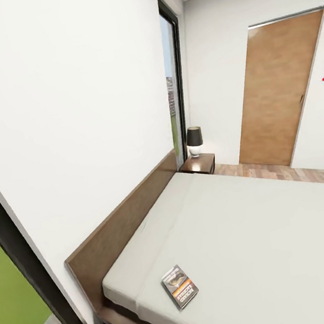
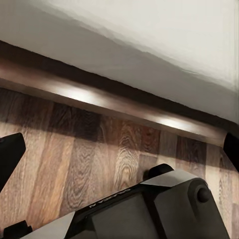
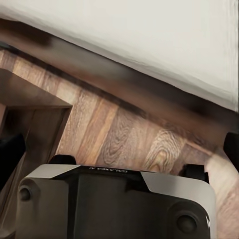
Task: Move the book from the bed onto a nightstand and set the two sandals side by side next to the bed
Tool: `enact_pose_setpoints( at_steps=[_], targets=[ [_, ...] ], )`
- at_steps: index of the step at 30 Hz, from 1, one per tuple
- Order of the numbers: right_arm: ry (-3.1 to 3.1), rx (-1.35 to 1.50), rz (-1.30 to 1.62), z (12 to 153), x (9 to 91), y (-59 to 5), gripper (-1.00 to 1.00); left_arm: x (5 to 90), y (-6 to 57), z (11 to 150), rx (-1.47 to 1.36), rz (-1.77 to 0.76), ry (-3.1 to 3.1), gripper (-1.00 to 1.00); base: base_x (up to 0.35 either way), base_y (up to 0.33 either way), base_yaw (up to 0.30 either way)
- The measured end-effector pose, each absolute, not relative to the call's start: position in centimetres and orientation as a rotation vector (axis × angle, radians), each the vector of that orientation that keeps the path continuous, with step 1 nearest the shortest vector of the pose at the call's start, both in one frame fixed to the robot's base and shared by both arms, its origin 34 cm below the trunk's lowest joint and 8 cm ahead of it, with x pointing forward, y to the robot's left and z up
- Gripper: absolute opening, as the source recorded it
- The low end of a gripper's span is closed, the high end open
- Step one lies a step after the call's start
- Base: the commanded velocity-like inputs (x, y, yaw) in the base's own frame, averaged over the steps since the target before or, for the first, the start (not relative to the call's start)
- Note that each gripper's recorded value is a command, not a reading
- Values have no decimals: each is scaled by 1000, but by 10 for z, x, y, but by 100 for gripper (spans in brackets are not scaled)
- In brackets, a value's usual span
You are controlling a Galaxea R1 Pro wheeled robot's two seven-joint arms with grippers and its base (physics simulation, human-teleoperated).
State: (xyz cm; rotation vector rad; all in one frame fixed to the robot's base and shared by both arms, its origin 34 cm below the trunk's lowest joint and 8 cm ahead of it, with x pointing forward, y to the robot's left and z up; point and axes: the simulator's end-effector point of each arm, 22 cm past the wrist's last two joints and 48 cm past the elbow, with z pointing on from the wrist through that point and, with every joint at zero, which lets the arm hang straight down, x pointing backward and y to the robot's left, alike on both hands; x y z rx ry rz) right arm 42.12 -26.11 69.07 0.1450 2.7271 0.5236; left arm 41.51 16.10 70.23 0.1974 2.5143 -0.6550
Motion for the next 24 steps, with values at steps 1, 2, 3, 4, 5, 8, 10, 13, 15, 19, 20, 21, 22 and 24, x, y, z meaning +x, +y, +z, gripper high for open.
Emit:
enact_pose_setpoints(
  at_steps=[1,2,3,4,5,8,10,13,15,19,20,21,22,24],
  targets=[
    [2727,145,524,691,421,-261,100,415,161,702,198,-655,2514,100,0,0,-268],
    [2727,145,524,691,421,-261,100,415,161,703,198,-655,2513,100,0,0,-267],
    [2726,145,524,691,421,-261,100,416,161,703,198,-655,2513,100,0,0,-267],
    [2725,145,524,691,422,-261,100,416,161,703,198,-655,2512,100,0,0,-267],
    [2725,144,524,691,422,-261,100,416,161,703,198,-655,2512,100,0,0,-267],
    [2724,144,524,692,422,-261,100,416,161,703,198,-654,2511,100,0,0,-267],
    [2723,144,524,692,423,-261,100,416,161,703,199,-654,2511,100,0,0,-266],
    [2722,143,524,692,423,-261,100,417,161,704,199,-654,2509,100,0,0,-265],
    [2721,143,524,693,423,-261,100,417,161,704,199,-654,2508,100,0,0,-265],
    [2719,143,524,693,423,-261,100,417,161,705,200,-653,2507,100,0,0,-265],
    [2719,142,524,693,424,-261,100,417,161,705,200,-653,2507,100,0,0,-265],
    [2719,142,524,693,424,-261,100,418,161,705,200,-653,2506,100,0,0,-265],
    [2718,142,524,694,424,-261,100,418,161,705,200,-653,2506,100,0,0,-265],
    [2717,142,524,694,424,-261,100,418,161,705,200,-653,2505,100,0,0,-265]
  ],
)
